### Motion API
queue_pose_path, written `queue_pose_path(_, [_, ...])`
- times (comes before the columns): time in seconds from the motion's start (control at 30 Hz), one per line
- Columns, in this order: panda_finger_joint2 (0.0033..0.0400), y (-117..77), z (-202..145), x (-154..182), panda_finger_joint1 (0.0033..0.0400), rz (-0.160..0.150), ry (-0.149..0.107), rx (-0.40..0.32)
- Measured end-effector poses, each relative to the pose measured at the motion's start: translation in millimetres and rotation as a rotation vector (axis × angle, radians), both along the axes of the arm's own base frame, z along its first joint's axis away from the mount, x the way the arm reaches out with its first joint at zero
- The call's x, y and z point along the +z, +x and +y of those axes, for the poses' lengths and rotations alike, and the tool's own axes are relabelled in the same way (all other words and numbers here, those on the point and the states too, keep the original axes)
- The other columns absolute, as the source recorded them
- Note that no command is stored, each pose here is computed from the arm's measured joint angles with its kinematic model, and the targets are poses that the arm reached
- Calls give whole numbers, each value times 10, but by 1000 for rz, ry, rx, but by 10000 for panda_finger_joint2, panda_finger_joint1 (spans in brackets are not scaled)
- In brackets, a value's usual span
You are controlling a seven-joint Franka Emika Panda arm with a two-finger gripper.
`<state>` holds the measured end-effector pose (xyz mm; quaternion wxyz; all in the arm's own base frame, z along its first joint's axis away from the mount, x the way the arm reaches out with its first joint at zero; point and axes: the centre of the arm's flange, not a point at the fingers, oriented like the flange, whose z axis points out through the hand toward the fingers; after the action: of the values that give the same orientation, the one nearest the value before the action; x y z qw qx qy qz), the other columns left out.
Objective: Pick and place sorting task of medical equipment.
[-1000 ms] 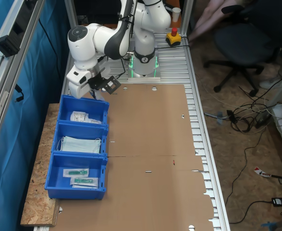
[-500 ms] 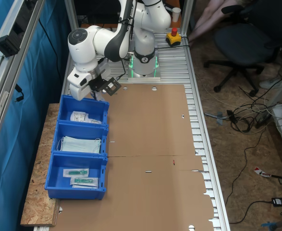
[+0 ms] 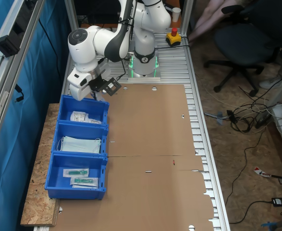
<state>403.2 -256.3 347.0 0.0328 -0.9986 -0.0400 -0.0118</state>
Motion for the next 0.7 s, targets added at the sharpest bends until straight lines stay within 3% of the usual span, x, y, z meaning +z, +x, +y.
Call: queue_pose_path(0.7, [61,71,-50,-57,61,2,-2,-1])
